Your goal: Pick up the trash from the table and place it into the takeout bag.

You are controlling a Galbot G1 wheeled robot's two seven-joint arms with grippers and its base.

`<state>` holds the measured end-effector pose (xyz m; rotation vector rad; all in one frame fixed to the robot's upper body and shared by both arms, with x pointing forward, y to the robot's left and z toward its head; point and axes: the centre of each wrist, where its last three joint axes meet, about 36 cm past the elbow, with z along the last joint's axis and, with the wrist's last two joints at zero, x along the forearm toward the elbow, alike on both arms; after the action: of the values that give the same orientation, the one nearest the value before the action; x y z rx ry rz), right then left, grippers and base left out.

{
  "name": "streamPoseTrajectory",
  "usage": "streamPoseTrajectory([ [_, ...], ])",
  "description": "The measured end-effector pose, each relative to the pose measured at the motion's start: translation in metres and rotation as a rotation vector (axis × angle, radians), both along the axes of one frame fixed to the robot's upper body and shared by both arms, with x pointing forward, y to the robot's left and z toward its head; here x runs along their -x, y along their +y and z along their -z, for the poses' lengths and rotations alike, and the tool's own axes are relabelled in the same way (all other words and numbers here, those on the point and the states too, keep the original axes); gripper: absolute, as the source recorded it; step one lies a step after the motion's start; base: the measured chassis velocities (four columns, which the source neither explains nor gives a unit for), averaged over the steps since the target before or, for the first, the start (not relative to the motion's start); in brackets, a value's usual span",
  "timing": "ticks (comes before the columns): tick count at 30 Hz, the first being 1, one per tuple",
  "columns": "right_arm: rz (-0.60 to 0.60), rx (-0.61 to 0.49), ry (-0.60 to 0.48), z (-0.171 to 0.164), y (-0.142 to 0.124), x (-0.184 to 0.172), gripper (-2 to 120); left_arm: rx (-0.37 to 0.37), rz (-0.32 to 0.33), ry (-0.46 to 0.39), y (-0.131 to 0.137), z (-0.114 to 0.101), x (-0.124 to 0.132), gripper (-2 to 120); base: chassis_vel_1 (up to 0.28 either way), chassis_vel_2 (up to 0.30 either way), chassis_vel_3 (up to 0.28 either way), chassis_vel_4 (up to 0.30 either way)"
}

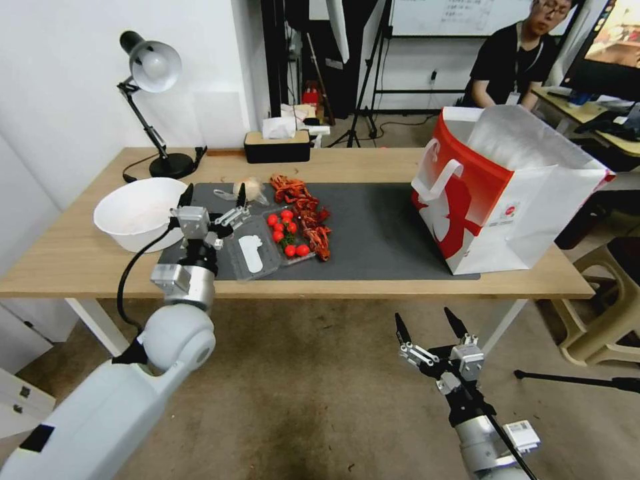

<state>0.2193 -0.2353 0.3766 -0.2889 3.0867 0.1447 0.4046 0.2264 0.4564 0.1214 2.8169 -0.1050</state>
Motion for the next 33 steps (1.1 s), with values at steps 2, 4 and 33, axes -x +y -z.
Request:
streamPoseTrajectory([
  [2, 0.000, -0.001, -0.001, 0.000, 0.000, 0.000, 100, 0.002, 0.007, 0.001, -0.001, 0.002, 0.001, 100, 0.000, 0.000, 0.000, 0.000],
  [4, -0.001, -0.001, 0.000, -0.001, 0.000, 0.000, 100, 0.000, 0.017, 0.002, 0.000, 0.003, 0.000, 100, 0.000, 0.000, 0.000, 0.000],
  [33, -0.005, -0.021, 0.017, -0.001, 0.009, -0.003, 100, -0.624, 0.512, 0.292, 0.119, -0.114, -0.258, 100, 0.000, 0.000, 0.000, 0.000],
])
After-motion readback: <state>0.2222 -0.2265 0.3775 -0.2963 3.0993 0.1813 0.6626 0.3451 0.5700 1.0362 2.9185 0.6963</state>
